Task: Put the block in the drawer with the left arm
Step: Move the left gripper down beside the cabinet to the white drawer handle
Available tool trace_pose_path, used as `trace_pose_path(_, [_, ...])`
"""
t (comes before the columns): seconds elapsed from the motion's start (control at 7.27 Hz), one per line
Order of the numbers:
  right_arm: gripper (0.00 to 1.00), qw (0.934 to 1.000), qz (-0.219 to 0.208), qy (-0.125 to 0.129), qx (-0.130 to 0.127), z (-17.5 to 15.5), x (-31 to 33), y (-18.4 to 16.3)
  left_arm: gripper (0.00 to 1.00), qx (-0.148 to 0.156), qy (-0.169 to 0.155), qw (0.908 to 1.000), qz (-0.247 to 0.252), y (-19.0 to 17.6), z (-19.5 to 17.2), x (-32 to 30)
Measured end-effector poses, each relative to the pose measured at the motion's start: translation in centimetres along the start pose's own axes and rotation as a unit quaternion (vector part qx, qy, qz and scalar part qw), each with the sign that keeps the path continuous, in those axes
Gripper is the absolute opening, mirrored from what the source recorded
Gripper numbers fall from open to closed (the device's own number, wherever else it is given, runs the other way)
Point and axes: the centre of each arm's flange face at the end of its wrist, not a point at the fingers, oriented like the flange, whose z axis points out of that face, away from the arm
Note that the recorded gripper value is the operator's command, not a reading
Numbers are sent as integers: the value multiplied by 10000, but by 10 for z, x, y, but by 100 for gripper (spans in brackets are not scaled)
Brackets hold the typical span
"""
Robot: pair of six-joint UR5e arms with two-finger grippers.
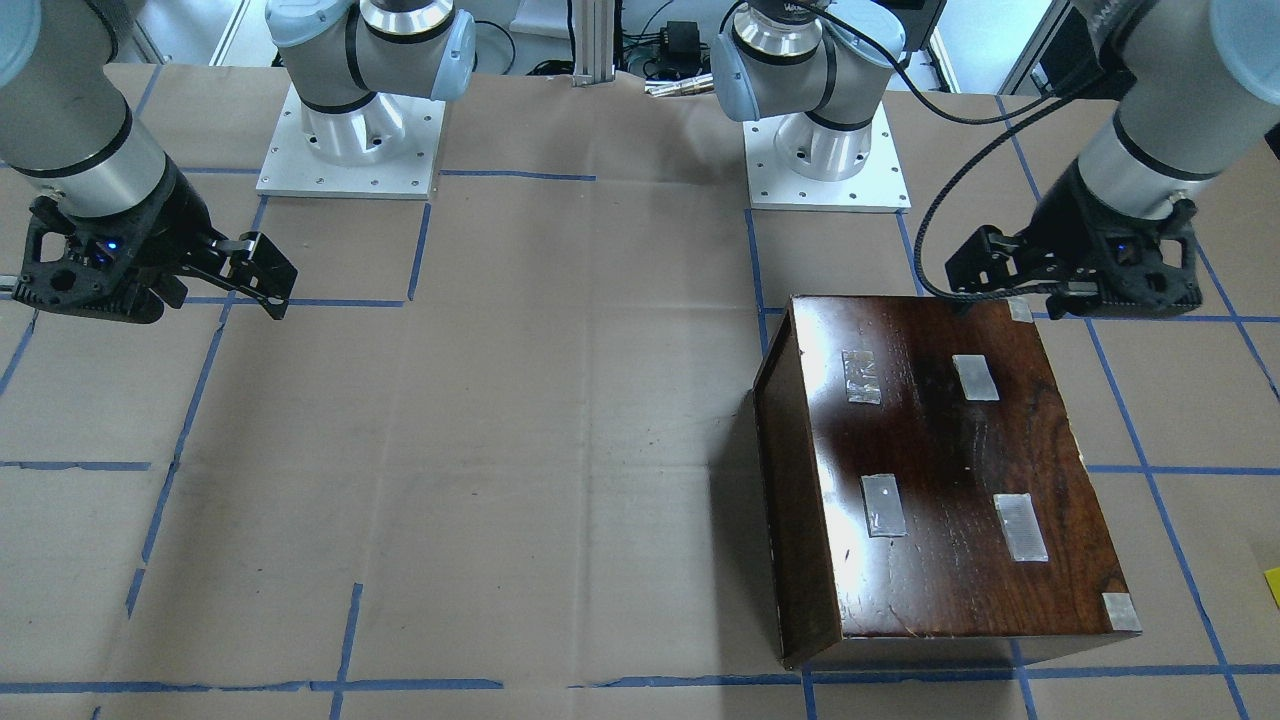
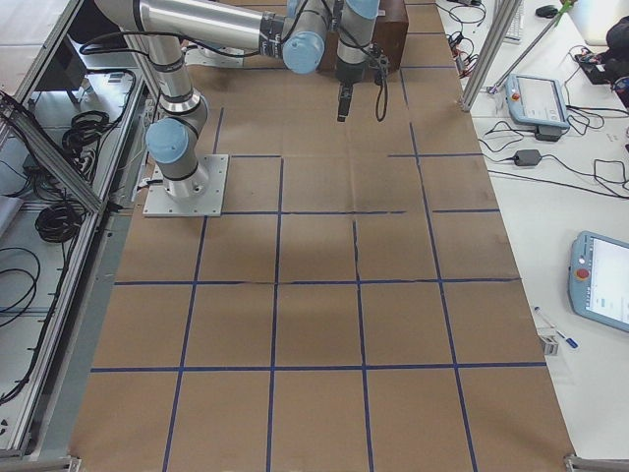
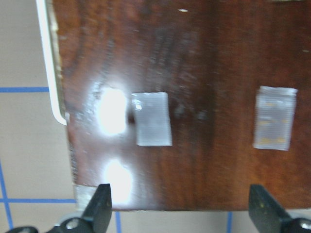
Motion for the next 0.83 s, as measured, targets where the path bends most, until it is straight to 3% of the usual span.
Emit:
trace_pose_path(0.41, [100, 10000, -1, 0, 2, 0, 0, 0, 99, -129, 232, 9991, -320, -22, 48, -116])
trace_pose_path(0.83, [100, 10000, -2, 0, 0, 0, 0, 0, 99, -25, 636, 9975, -291, -47, 75, -166])
